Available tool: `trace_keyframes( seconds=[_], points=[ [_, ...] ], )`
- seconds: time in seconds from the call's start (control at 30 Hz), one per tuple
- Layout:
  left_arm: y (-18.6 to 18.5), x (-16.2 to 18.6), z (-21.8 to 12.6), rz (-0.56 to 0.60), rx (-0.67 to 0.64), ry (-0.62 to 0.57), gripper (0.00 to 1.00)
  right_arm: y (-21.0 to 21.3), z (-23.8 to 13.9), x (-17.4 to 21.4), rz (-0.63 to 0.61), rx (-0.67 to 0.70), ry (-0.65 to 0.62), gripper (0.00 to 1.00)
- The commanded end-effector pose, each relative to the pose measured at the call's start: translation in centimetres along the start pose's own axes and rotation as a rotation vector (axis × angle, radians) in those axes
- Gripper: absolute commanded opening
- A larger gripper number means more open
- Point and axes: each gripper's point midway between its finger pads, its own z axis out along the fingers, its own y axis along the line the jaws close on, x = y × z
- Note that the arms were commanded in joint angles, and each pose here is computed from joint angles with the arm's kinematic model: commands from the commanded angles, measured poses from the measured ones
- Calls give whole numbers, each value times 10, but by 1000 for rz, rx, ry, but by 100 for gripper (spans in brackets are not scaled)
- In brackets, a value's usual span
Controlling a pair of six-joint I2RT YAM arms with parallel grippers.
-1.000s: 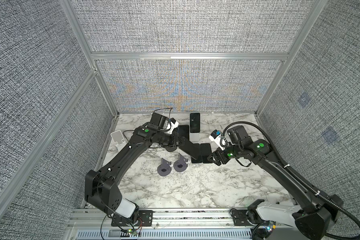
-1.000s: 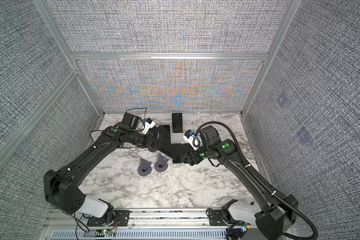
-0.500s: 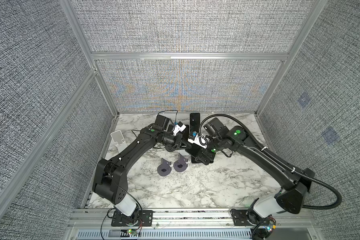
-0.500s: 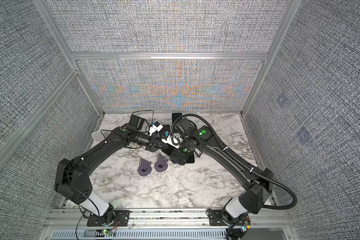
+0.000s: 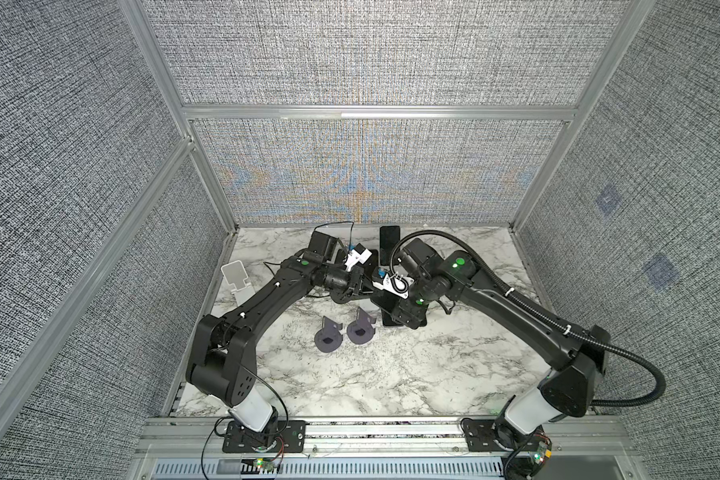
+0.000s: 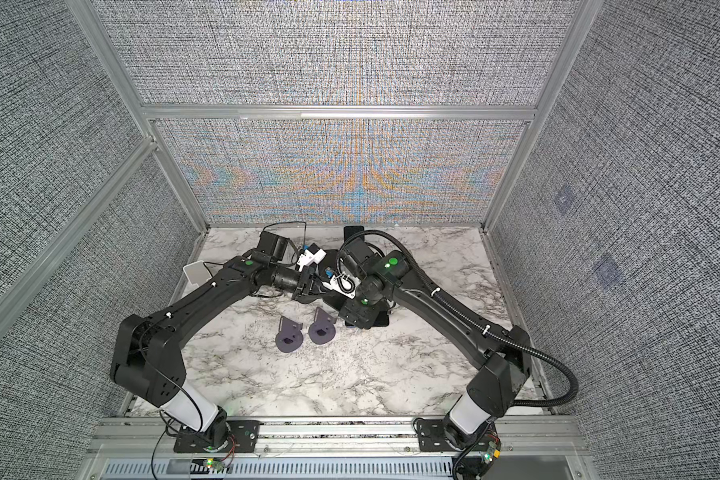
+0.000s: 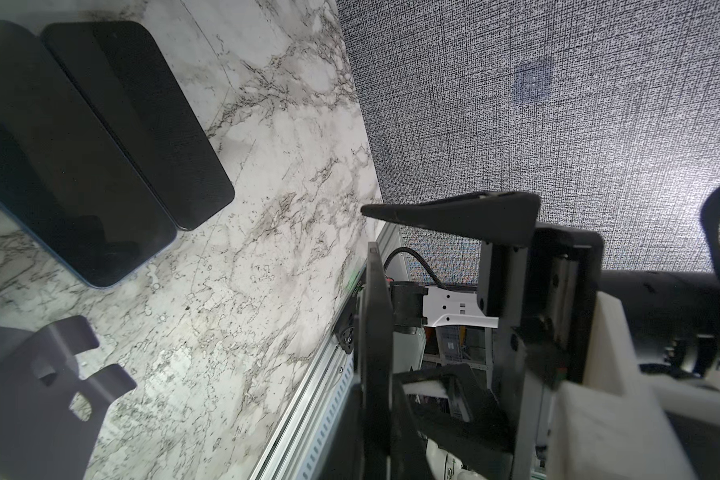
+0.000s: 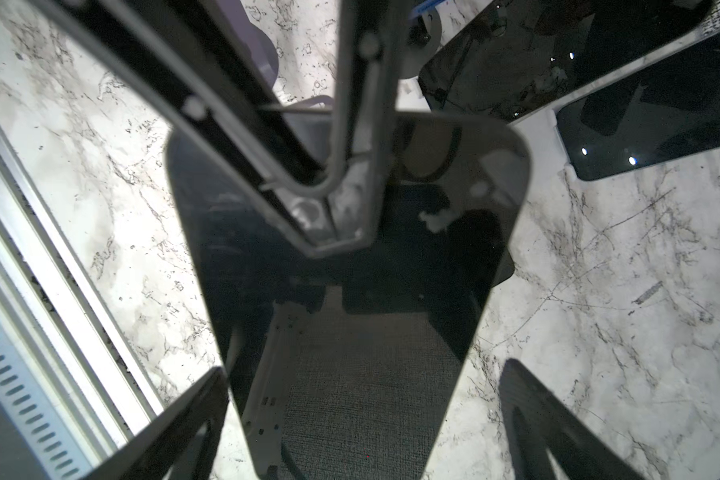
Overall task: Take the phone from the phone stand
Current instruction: 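Close the right gripper on a dark phone standing in a stand, then lift the dark phone off its stand with the right gripper while the left arm withdraws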
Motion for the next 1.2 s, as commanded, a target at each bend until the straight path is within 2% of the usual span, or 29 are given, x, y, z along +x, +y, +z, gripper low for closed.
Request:
trace_keyframes(
  seconds=[0.0,0.47,1.03,1.17],
  points=[
    [-9,-5,-2,37,48,-10,0,-2,2,-3,2,12,-13,90],
    [-10,-6,-3,54,63,-21,0,-2,3,-11,27,-44,-94,76],
    [-8,-7,-1,48,82,-23,0,-9,11,-12,41,-58,-140,74],
    [-8,-8,-1,44,82,-23,0,-12,12,-13,48,-49,-149,65]
  ],
)
